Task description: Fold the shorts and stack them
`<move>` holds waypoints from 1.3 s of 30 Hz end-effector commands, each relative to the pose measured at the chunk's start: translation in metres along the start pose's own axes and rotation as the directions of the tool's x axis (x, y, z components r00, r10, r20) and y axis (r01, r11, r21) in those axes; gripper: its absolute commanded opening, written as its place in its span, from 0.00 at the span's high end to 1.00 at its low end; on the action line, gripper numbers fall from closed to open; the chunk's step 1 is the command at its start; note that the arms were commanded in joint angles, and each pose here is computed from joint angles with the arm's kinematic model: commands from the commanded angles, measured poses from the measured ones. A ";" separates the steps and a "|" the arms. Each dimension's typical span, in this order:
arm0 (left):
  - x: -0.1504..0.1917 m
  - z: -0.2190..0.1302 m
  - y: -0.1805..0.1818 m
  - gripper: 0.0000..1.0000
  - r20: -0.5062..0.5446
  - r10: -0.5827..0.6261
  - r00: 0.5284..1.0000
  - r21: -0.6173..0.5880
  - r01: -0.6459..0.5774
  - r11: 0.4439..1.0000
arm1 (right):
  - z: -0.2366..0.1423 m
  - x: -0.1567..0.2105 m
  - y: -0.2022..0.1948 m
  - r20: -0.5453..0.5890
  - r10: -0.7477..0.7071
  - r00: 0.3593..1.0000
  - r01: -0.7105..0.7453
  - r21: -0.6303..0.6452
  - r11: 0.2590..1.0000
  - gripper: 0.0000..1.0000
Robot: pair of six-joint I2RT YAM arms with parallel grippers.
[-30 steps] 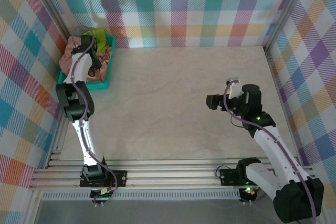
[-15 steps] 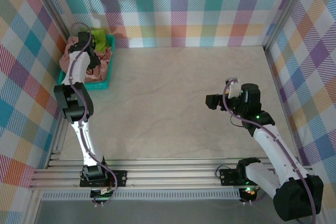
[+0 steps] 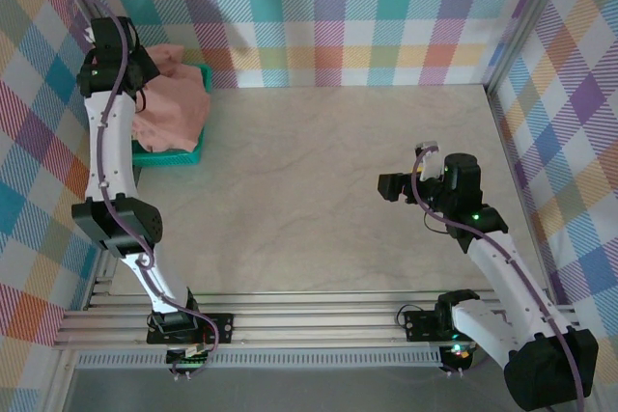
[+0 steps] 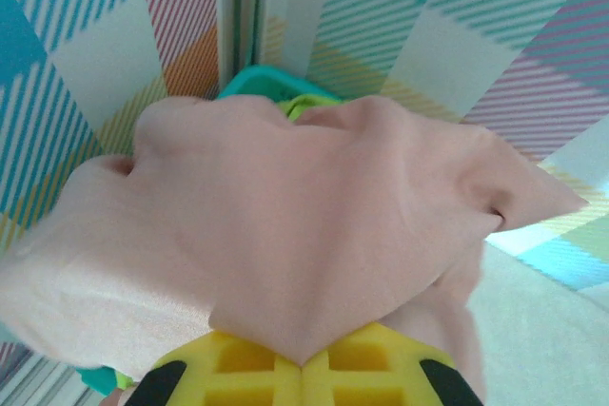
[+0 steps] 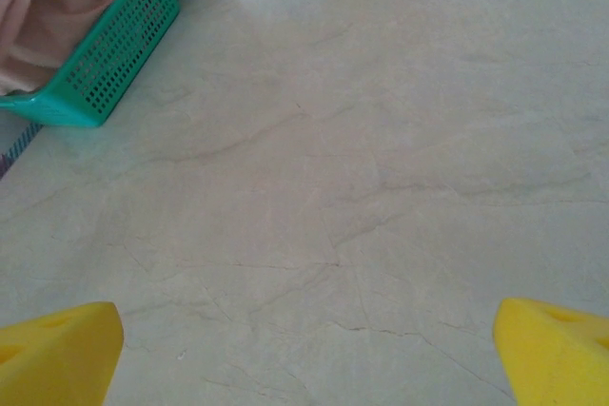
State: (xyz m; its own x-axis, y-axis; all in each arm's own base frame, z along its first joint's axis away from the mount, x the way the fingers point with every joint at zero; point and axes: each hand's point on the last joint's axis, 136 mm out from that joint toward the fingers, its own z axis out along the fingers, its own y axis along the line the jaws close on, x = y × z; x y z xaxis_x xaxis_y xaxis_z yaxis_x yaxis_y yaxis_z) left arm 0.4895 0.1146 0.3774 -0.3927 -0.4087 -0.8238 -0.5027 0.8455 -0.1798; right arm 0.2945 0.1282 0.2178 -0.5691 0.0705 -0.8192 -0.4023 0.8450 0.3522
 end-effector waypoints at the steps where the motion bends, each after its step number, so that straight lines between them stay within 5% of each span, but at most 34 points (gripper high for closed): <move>1: -0.031 -0.026 -0.004 1.00 0.089 -0.046 0.995 0.056 0.041 0.998 | -0.005 -0.009 0.012 0.017 -0.001 1.000 0.001 -0.035 0.999 0.01; 10: 0.005 0.024 -0.002 0.94 -0.036 0.011 0.999 0.001 -0.011 1.000 | -0.001 -0.003 0.014 -0.016 0.008 1.000 -0.008 -0.041 0.999 0.01; 17: 0.050 0.055 -0.009 0.43 -0.192 0.038 0.981 0.045 -0.030 0.999 | 0.001 0.003 0.012 -0.054 0.019 0.998 -0.020 -0.027 0.999 0.01; 24: 0.078 0.015 -0.016 0.21 -0.190 0.028 0.981 0.073 -0.015 0.997 | 0.000 0.007 0.014 -0.066 0.034 0.997 -0.036 -0.033 0.999 0.01; 32: 0.156 -0.026 0.015 0.18 -0.209 -0.020 0.978 -0.005 0.019 1.000 | -0.002 0.009 0.017 -0.075 0.034 0.997 -0.037 -0.038 0.999 0.01; 39: 0.200 -0.010 0.035 0.21 -0.255 -0.011 0.967 -0.061 -0.005 0.998 | -0.006 0.010 0.021 -0.073 0.033 0.997 -0.037 -0.052 0.998 0.01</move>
State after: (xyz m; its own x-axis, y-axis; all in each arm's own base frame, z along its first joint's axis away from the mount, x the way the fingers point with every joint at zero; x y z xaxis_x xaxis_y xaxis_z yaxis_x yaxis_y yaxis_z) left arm 0.3774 0.0513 0.2192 -0.6059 -0.4777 -0.6361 -0.5170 0.8442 -0.1416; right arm 0.2802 0.1372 0.2025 -0.6522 0.0552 -0.7560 -0.3844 0.8355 0.3926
